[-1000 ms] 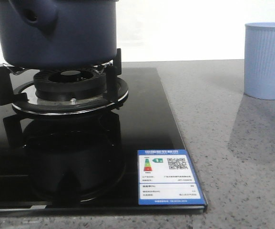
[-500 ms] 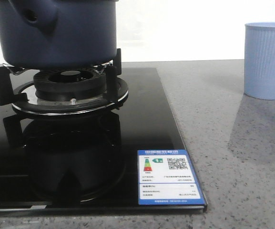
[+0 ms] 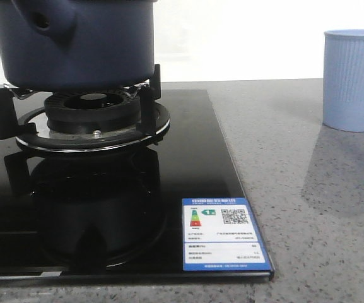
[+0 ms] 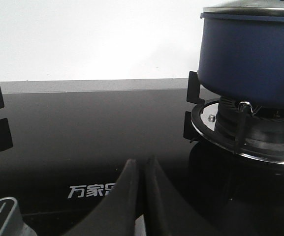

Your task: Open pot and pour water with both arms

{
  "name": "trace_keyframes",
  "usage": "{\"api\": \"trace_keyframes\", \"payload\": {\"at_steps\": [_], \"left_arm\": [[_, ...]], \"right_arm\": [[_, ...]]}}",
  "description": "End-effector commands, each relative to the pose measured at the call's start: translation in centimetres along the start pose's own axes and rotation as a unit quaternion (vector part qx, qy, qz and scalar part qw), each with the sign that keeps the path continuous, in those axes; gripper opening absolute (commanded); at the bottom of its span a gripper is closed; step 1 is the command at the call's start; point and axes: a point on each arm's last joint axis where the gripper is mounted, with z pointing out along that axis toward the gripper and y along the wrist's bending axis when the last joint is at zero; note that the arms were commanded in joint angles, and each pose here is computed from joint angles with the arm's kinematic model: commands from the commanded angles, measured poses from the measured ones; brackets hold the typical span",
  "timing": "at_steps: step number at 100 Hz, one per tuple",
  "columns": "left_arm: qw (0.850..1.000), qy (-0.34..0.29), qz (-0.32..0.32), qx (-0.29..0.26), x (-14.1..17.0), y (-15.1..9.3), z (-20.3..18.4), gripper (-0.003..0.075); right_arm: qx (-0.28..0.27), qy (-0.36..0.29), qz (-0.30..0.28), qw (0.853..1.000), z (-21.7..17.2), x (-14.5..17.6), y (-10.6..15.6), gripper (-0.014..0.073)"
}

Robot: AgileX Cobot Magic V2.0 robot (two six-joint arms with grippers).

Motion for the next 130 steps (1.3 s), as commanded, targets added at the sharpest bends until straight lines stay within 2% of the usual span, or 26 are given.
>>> {"api": "trace_keyframes", "payload": {"at_steps": [1,28,42,58,81,87,93,109,130], "left_arm": [[0.999,-0.04,-0.007,-0.004,-0.3,0.1,-0.1,-0.0016],[0.999,-0.04,-0.007,-0.004,-0.3,0.1,-0.1,-0.0016],[0.999,-0.04,-0.007,-0.004,-0.3,0.1,-0.1,-0.0016],[0.999,-0.04,-0.007,-0.004,-0.3,0.1,-0.1,-0.0016],[0.999,-0.04,-0.007,-0.004,-0.3,0.1,-0.1,-0.0016],[0.999,-0.04,-0.007,-0.004,-0.3,0.1,-0.1,-0.0016],[0.999,-0.04,-0.007,-0.004,-0.3,0.1,-0.1,-0.0016],[0.999,-0.04,-0.007,-0.004,-0.3,0.1,-0.1,-0.0016],[0.999,-0.04,-0.007,-0.004,-0.3,0.1,-0.1,-0.0016]], "right_arm": [[-0.004,-0.013,0.006,1.0,0.1,-0.9,0.1,-0.0052],[-0.002,-0.012,0.006,1.0,0.1,-0.9,0.0,-0.0052],[0.022,0.0,0.011,1.0,0.1,-0.3,-0.4,-0.0052],[0.041,0.0,0.075,0.996,0.0,1.3,-0.8,-0.0052],[0.116,-0.029,0.025,0.993,-0.3,1.8,-2.2,-0.0052],[0.128,-0.02,-0.008,0.992,-0.4,1.9,-2.4,-0.0052],[0.141,0.003,0.0,0.99,-0.5,2.3,-2.7,-0.0052],[0.111,0.067,-0.033,0.991,-0.4,3.4,-2.3,-0.0052],[0.097,0.073,-0.031,0.992,-1.1,4.9,-2.0,-0.0052]]}}
